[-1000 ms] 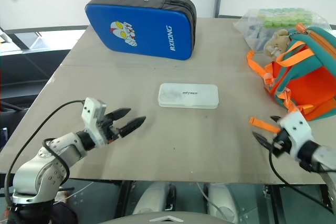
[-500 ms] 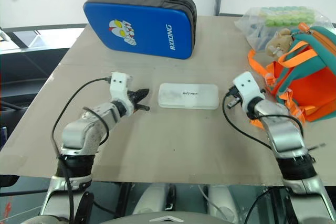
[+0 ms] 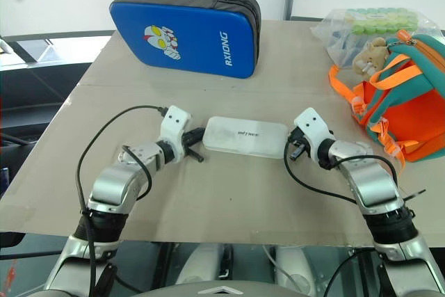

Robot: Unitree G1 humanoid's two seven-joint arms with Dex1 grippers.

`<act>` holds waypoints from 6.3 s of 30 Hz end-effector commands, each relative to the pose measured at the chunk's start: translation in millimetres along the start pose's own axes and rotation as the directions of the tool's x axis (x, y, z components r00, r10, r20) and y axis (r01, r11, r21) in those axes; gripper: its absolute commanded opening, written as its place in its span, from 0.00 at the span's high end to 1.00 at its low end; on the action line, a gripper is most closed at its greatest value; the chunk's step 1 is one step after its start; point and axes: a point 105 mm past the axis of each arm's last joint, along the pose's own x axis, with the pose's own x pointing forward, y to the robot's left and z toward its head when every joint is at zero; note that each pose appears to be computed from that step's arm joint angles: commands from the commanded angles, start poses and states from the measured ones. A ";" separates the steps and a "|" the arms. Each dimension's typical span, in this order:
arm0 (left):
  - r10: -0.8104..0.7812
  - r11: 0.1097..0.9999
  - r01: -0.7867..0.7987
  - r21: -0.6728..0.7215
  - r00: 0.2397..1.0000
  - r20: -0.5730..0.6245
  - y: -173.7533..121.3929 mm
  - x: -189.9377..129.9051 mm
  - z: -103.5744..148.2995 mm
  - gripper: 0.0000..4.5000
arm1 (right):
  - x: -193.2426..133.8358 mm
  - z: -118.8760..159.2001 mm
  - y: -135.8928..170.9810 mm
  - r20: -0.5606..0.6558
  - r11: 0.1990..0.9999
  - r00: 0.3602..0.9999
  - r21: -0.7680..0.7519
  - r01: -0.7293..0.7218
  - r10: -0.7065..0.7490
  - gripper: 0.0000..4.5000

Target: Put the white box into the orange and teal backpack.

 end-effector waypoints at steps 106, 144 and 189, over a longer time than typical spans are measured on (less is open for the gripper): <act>0.203 0.737 0.343 -0.582 0.709 0.675 86.7 -100.2 148.2 0.74 | -66.4 216.4 -15.3 0.737 0.887 0.553 -0.136 -0.440 0.388 0.99; -0.726 0.683 0.580 0.445 0.609 0.320 -46.4 -103.0 157.4 0.74 | -86.7 146.7 12.0 0.633 0.716 0.572 0.038 -0.697 0.522 0.99; -0.553 0.709 0.690 -0.143 0.671 0.494 -45.4 -64.4 156.3 0.00 | -77.6 131.2 41.8 0.565 0.747 0.617 0.002 -0.665 0.548 1.00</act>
